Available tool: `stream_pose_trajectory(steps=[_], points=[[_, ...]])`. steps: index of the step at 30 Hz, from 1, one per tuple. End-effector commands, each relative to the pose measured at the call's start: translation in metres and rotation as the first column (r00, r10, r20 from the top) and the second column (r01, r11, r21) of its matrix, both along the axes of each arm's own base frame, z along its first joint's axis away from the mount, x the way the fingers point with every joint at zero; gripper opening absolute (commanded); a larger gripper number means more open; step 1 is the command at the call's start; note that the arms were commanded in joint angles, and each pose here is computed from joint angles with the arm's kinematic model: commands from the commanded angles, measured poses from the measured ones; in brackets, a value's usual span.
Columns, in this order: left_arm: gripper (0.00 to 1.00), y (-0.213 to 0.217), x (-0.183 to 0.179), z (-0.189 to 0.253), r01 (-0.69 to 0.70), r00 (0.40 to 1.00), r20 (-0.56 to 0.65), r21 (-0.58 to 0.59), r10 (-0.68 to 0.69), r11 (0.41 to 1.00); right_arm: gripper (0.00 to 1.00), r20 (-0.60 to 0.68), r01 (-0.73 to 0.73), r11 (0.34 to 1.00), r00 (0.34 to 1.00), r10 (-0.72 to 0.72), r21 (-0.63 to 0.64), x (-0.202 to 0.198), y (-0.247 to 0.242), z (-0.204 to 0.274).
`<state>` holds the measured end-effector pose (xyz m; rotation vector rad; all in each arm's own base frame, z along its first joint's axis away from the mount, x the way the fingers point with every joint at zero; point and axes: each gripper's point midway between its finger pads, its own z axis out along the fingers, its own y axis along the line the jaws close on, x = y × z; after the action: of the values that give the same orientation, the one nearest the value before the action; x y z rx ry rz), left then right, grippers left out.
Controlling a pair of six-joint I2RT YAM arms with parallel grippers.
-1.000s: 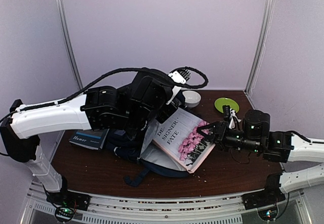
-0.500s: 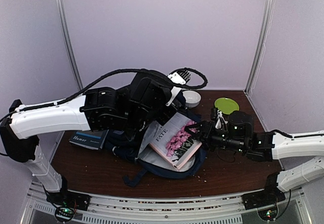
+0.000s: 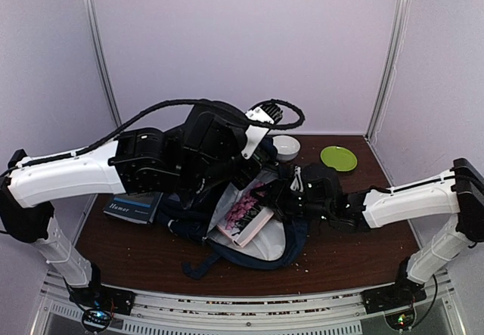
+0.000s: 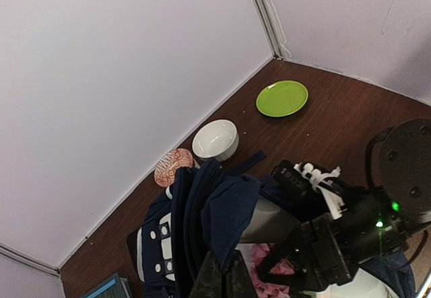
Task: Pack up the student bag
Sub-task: Adjust the book in the student bag.
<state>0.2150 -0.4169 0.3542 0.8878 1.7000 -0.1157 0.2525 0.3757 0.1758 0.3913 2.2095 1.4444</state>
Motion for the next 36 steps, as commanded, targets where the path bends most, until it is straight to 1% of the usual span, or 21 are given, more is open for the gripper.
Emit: stream_pose_trajectory(steps=[1,6,10,13,15,17,19,21,22,24,26,28,32,36], points=[[0.00,0.002,-0.023,0.083,0.080,0.997,0.027,-0.312,-0.075,0.947,0.20,0.082,-0.022,0.984,0.997,0.007,0.176,0.021,0.030,0.043],[0.00,0.000,-0.036,0.090,0.124,0.990,-0.009,-0.377,-0.137,0.918,0.20,0.079,-0.026,0.962,0.997,0.005,0.270,0.042,0.050,0.042],[0.00,-0.003,-0.041,0.083,0.139,0.987,-0.026,-0.380,-0.160,0.914,0.20,0.089,-0.071,0.931,0.995,0.042,0.359,0.052,0.075,0.054],[0.00,-0.002,-0.041,0.079,0.137,0.987,-0.026,-0.371,-0.158,0.919,0.20,0.078,-0.106,0.934,0.993,0.084,0.341,0.057,0.094,0.045],[0.00,0.003,-0.039,0.078,0.126,0.990,-0.017,-0.364,-0.142,0.923,0.20,0.052,-0.169,0.949,0.986,0.160,0.268,0.054,0.113,0.031],[0.00,0.004,-0.042,0.078,0.154,0.986,0.005,-0.365,-0.164,0.918,0.22,0.015,-0.217,0.959,0.976,0.218,0.184,0.049,0.127,0.015],[0.00,0.002,-0.045,0.075,0.189,0.981,0.029,-0.363,-0.191,0.913,0.25,-0.027,-0.252,0.957,0.966,0.258,0.147,0.045,0.138,0.001],[0.00,0.002,-0.047,0.076,0.203,0.978,0.040,-0.372,-0.203,0.906,0.30,-0.059,-0.276,0.950,0.956,0.287,0.147,0.042,0.145,-0.008],[0.00,0.002,-0.047,0.077,0.210,0.977,0.042,-0.377,-0.210,0.902,0.34,-0.059,-0.289,0.946,0.952,0.300,0.143,0.041,0.147,-0.009],[0.00,0.002,-0.047,0.075,0.209,0.977,0.044,-0.380,-0.208,0.901,0.46,-0.060,-0.324,0.938,0.941,0.333,0.119,0.038,0.150,-0.011],[0.00,0.006,-0.041,0.072,0.173,0.985,0.045,-0.368,-0.169,0.913,0.62,-0.045,-0.342,0.933,0.936,0.349,0.111,0.033,0.147,-0.004],[0.00,0.012,-0.030,0.064,0.114,0.994,0.039,-0.340,-0.107,0.934,0.70,-0.023,-0.337,0.937,0.940,0.340,0.089,0.030,0.137,0.004],[0.00,0.030,-0.008,0.051,-0.017,1.000,0.008,-0.328,0.021,0.944,0.75,0.002,-0.329,0.944,0.944,0.330,0.030,0.020,0.113,0.018],[0.00,0.047,0.008,0.046,-0.116,0.991,0.026,-0.307,0.130,0.945,0.78,0.020,-0.309,0.950,0.951,0.310,-0.032,0.011,0.086,0.024]])
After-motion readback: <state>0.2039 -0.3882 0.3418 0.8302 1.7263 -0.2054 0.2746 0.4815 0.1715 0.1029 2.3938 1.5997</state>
